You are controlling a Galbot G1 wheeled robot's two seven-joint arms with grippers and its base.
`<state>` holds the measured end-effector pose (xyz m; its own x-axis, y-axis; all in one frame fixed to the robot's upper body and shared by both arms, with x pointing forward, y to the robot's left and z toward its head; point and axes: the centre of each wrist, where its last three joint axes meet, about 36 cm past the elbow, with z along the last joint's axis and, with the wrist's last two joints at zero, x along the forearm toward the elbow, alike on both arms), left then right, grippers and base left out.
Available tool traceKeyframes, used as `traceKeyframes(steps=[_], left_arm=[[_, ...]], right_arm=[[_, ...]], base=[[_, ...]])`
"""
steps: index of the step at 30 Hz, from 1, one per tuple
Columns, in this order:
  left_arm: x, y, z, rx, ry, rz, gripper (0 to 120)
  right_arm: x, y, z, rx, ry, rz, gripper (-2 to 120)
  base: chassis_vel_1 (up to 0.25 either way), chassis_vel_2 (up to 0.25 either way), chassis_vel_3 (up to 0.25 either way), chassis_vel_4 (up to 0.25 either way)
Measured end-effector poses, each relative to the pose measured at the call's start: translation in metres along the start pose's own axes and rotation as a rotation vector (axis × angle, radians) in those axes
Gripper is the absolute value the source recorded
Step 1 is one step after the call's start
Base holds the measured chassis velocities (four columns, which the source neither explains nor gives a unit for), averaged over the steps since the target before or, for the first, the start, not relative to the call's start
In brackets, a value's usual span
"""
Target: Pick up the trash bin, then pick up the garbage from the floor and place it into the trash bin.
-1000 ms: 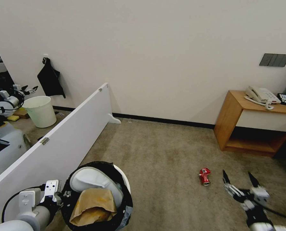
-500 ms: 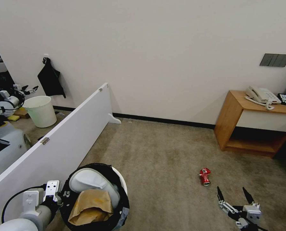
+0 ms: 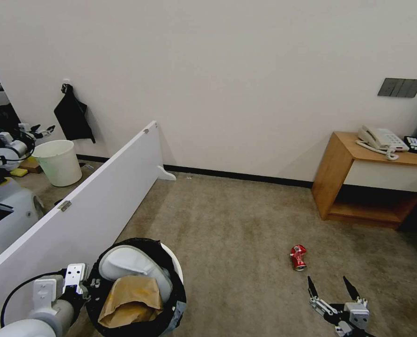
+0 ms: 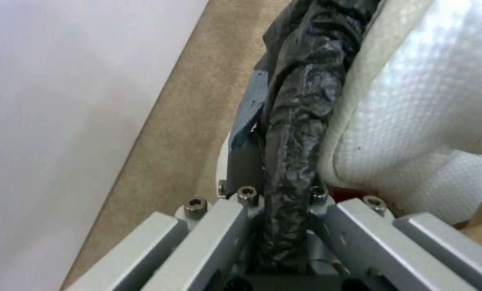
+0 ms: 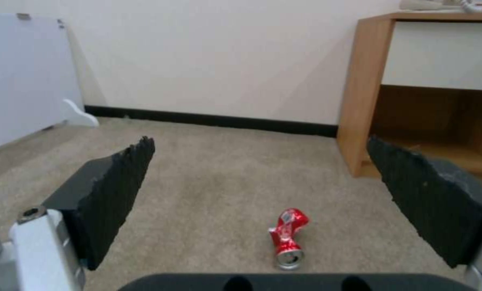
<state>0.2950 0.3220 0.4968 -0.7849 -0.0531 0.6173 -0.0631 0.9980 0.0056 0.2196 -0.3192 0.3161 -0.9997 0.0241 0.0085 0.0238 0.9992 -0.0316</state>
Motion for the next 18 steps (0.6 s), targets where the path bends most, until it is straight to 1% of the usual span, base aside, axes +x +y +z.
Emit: traceKeyframes(steps=[3, 9, 18], left_arm=[[0.0000, 0.0001, -0.0004, 0.002, 0.000, 0.001, 0], [0.0002, -0.0006, -0.0002, 0.004, 0.000, 0.004, 0], [0.0017, -0.0014, 0.0000, 0.007, 0.001, 0.004, 0]], right_arm=[[-0.0004, 0.0004, 0.0003, -0.001, 0.000, -0.001, 100], [0.0000, 0.0014, 0.0008, -0.002, 0.000, -0.002, 100], [-0.0002, 0.0011, 0.0007, -0.001, -0.001, -0.004, 100]], base=[[0.000, 0.000, 0.000, 0.000], [-0.052, -0.045, -0.041, -0.058], [0.000, 0.000, 0.000, 0.000]])
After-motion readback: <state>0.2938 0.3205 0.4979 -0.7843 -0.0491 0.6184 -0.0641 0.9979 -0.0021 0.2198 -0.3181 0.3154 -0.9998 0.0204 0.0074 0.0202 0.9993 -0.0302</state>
